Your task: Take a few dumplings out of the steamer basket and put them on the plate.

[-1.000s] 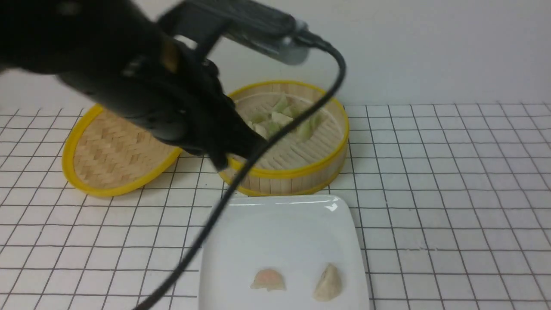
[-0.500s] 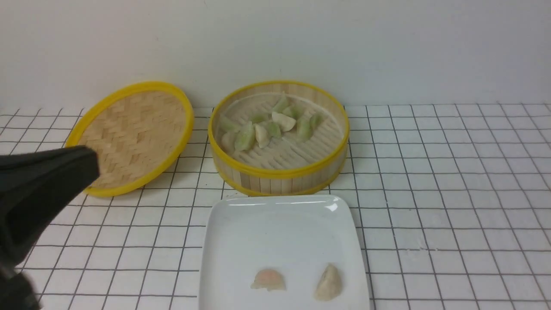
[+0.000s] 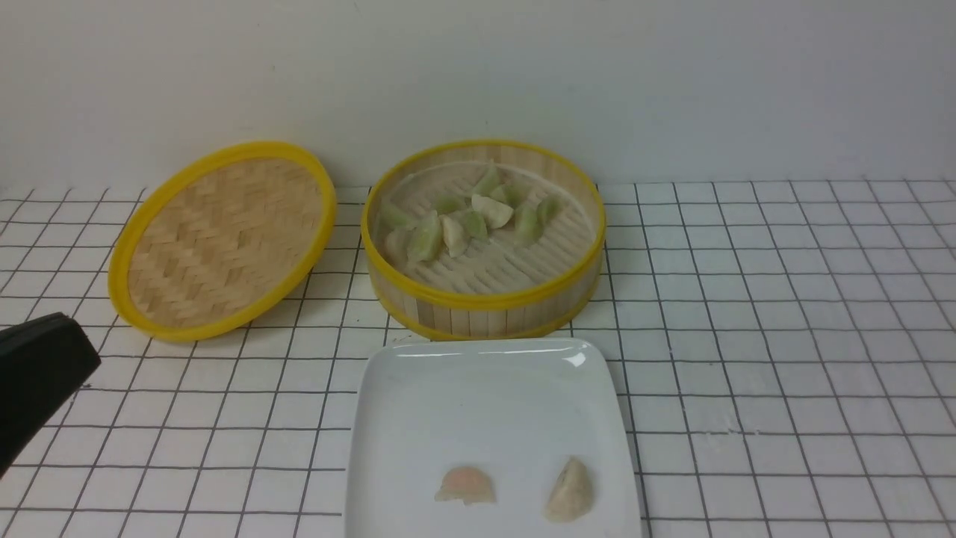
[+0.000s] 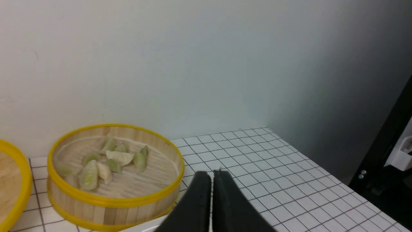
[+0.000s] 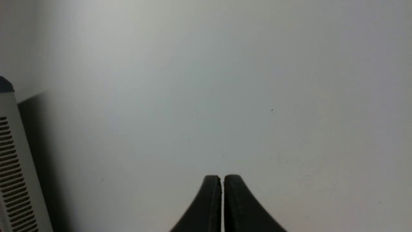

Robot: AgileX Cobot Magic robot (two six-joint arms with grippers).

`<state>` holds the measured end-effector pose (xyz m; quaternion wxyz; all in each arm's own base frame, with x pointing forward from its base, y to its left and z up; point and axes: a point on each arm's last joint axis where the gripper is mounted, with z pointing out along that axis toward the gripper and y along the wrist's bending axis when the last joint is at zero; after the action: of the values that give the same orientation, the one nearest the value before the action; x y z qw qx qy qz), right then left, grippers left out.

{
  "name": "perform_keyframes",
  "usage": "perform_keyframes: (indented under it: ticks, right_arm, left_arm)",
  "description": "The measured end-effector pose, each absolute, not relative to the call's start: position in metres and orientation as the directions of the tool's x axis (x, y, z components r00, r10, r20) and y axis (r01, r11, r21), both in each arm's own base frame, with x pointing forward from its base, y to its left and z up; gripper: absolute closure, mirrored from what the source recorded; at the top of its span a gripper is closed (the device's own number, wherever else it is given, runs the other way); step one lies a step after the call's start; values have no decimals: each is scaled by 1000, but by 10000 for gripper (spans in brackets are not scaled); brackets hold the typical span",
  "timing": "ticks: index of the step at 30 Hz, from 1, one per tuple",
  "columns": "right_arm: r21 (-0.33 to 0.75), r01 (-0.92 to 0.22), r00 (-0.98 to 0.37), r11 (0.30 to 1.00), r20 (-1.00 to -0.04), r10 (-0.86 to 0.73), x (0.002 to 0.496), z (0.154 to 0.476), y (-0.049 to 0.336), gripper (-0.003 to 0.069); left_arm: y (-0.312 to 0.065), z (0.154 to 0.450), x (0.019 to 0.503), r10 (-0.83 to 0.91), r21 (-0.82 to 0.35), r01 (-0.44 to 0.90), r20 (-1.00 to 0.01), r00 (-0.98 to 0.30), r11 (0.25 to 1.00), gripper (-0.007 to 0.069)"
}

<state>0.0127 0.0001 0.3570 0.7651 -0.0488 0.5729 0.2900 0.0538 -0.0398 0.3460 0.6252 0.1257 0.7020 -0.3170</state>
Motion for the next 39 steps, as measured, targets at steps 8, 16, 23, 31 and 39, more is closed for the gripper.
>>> perform_keyframes:
  ticks: [8, 16, 23, 31, 39]
  right_arm:
    - [258, -500, 176, 827, -905, 388, 13, 357, 0, 656]
    - [258, -500, 176, 827, -905, 388, 13, 357, 0, 656]
    - [258, -500, 176, 827, -905, 388, 13, 357, 0, 656]
    - [250, -498, 180, 830, -907, 381, 13, 357, 0, 656]
    - [241, -496, 185, 834, -909, 373, 13, 357, 0, 656]
  left_arm:
    - [-40, 346, 54, -220, -288, 573, -958, -186, 767, 631]
    - [-38, 346, 55, -148, -193, 575, -981, -125, 795, 631]
    - [-36, 318, 60, 64, 43, 523, -998, -23, 851, 631]
    - [-16, 226, 60, 61, 34, 250, -993, -103, 968, 631]
    - [-6, 173, 53, 50, 24, 98, -960, -274, 995, 631]
